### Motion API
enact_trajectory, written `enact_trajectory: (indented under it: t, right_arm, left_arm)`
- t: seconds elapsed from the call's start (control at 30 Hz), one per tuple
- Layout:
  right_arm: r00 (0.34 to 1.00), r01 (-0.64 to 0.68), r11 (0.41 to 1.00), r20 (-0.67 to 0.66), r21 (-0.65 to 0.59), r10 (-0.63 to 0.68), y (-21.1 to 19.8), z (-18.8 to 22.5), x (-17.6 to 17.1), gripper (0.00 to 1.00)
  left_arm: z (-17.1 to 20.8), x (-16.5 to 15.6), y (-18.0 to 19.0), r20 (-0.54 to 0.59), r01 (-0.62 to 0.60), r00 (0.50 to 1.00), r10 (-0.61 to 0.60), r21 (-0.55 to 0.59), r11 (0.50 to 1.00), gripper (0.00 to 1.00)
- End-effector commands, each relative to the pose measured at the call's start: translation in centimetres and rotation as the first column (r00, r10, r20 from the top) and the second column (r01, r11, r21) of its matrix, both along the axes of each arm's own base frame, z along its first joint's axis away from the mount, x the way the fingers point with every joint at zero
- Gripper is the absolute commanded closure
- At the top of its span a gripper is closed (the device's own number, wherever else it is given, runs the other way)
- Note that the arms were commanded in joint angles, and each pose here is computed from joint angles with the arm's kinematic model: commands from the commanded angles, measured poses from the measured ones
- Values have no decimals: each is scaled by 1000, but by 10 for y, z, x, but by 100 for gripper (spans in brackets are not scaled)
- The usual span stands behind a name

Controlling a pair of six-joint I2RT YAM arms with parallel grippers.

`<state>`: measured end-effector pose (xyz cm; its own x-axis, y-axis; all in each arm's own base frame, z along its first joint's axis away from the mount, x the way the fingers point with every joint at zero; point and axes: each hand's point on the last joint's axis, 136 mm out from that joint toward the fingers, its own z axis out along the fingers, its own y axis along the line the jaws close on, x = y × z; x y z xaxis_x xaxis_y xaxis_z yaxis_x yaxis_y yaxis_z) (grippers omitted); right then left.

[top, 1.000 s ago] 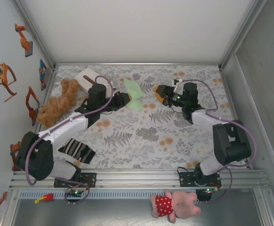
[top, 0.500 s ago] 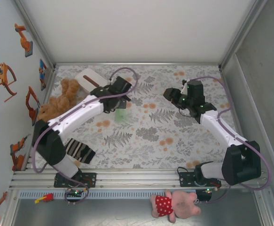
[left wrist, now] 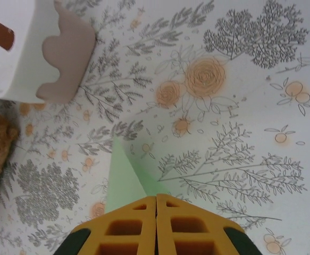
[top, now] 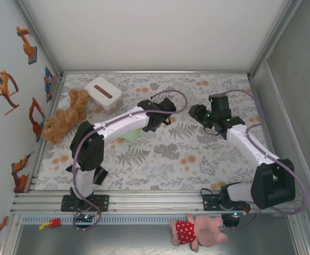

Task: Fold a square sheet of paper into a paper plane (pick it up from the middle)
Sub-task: Turn over the paper at the center of the table.

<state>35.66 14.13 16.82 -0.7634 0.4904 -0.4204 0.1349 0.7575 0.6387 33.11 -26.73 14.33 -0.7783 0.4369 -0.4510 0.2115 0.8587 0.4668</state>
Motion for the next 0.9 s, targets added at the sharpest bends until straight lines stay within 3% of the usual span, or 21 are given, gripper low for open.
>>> enact_trajectory:
  t: [0.0,0.13,0.27,0.57,0.7,0.87]
  right_arm:
    - [999,32,999,-15,-28,-32,-9,-7,-1,52]
    - [999,46,999,-25,-27,-46,-12,-8,-2,52]
    - [997,64,998,-32,-26,-65,-17,-8,-3,52]
    - [995,85,996,-44,-29,-87,-24,-10,-6,52]
    - [994,91,995,-53,-32,-93,-26,-12,-6,52]
    - [991,119,992,-57,-48,-122,-33,-15,-9,53]
  left_arm:
    - [29,10,7,57,46,997,-49,59,997,93]
    - [56,25,11,131,83,986,-103,148,985,94]
    - [71,37,12,177,94,977,-120,151,984,94]
    - [71,54,-3,204,150,961,-189,196,969,94]
    - [62,52,-24,177,206,959,-223,106,973,94]
    - [12,35,-44,60,212,976,-209,-35,977,93]
